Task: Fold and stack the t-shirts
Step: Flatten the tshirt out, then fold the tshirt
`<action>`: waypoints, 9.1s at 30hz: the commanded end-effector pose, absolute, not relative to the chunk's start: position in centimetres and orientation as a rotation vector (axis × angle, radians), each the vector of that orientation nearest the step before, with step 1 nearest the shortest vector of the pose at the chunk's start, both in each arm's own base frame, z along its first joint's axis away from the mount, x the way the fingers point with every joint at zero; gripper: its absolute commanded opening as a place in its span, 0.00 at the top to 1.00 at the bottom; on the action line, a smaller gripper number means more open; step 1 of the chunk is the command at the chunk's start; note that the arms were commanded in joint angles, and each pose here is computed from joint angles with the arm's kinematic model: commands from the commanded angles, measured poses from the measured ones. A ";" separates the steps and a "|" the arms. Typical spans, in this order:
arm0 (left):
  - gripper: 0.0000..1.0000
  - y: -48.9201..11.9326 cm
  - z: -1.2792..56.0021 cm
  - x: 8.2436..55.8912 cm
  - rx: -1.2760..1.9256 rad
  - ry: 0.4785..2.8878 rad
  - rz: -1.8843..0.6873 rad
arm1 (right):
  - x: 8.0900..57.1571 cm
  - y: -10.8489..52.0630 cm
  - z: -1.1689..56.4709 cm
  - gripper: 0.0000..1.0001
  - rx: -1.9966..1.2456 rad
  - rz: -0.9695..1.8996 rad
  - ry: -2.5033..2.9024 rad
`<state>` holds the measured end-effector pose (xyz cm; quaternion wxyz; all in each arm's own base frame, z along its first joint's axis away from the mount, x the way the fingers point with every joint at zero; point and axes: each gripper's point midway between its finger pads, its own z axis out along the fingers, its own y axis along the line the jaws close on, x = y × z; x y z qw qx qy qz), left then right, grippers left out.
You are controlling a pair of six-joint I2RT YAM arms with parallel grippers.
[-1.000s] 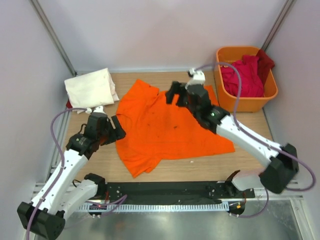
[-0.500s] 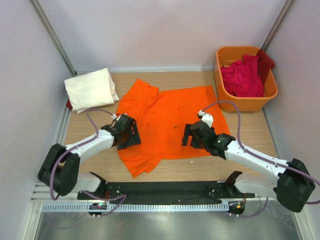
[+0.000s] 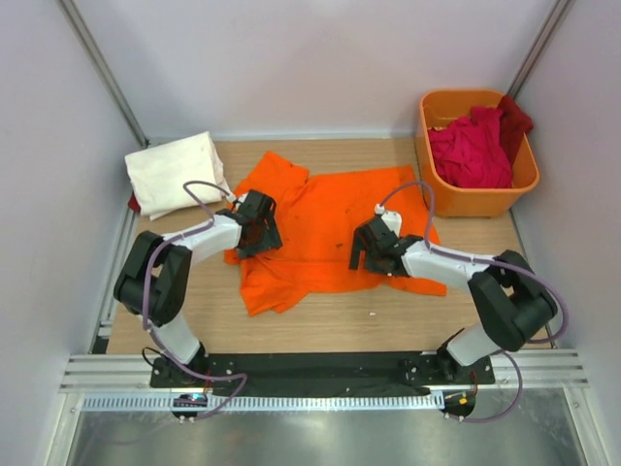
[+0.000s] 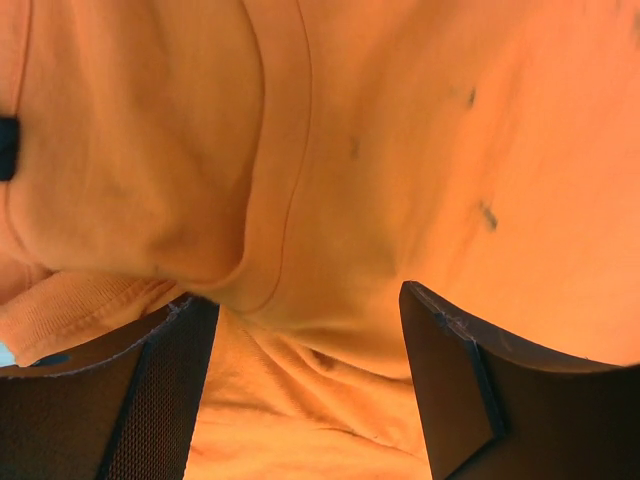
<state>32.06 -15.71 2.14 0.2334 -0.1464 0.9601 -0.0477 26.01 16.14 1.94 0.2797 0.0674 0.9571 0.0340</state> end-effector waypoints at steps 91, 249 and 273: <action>0.13 -8.6 23.8 18.8 -0.195 2.067 -0.515 | 17.3 33.8 16.9 0.69 -0.376 0.224 2.420; 1.00 -16.3 7.2 14.9 -0.248 2.621 -0.477 | 16.2 -2.5 1.6 0.50 1.589 0.039 2.211; 1.00 -12.9 13.7 12.0 -0.337 2.588 -0.511 | 18.1 -0.5 9.6 0.99 1.315 0.279 2.193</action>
